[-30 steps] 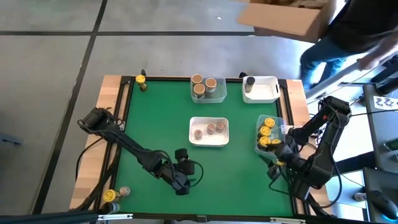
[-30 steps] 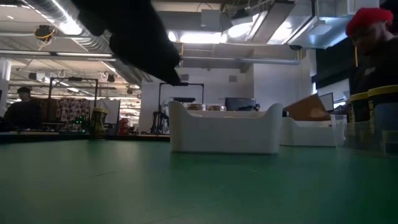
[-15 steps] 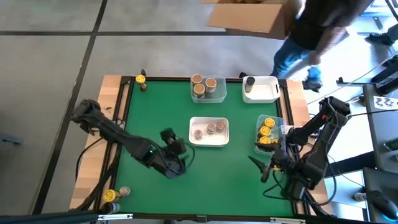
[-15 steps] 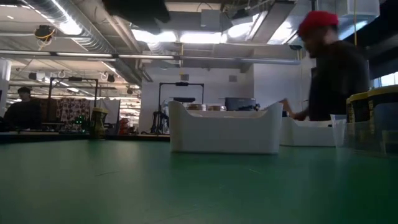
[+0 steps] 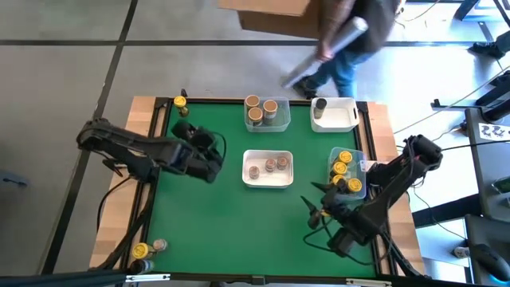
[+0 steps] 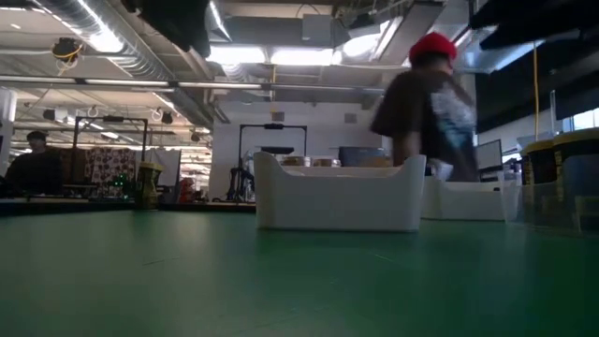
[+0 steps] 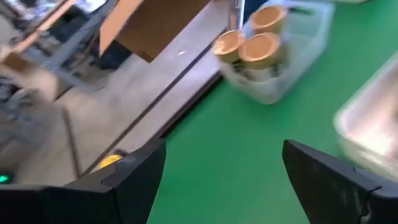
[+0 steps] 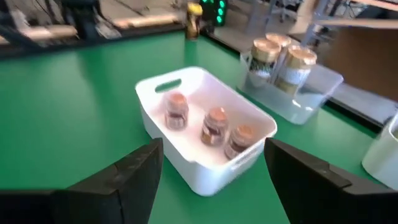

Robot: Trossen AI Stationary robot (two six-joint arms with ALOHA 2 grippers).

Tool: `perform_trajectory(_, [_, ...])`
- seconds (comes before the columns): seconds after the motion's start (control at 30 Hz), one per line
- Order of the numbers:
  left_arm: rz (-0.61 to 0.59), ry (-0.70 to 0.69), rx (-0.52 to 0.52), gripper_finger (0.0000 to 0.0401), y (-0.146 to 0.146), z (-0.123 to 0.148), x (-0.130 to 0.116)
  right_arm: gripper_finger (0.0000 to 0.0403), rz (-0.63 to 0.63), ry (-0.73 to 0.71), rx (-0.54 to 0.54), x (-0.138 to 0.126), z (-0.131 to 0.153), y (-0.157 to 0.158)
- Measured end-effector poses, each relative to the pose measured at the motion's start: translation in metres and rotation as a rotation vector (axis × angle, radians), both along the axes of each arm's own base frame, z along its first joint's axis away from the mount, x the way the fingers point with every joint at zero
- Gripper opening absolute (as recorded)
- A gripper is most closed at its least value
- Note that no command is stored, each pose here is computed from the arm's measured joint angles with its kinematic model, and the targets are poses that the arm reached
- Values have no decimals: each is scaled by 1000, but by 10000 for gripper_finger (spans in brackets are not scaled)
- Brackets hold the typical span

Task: Sort spices by type
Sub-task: Put the yellow seasoning can into the bottom transparent bin

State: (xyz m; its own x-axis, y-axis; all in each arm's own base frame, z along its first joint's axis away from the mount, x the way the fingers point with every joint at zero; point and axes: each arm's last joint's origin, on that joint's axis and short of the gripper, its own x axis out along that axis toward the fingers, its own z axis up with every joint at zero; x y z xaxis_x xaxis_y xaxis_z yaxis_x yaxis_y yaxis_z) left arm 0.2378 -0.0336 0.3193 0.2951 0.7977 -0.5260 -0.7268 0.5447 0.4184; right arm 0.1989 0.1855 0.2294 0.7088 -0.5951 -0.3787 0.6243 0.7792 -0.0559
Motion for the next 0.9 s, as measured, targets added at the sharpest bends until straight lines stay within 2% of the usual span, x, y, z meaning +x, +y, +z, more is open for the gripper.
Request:
perform_trajectory(0.17, [113,29,3,319,31,0,2,280,-51,66,6,14,-16,-4])
perform_trajectory(0.3, [237,42,-49,319,62,-2,1,280,-82,89,-9,23,-27,-7])
perform_trajectory(0.5, [434,98,-175,319,113,-13,-14,280,-121,169,-1,33,-41,-12])
perform_trajectory(0.67, [579,157,-205,319,150,-28,-33,280,-120,231,-10,35,-50,-12])
perform_trajectory(0.8, [647,156,-215,319,173,-41,-43,280,-119,229,-18,35,-51,-12])
perform_trajectory(0.9, [657,90,-218,319,189,-49,-45,280,-120,229,-27,35,-50,-12])
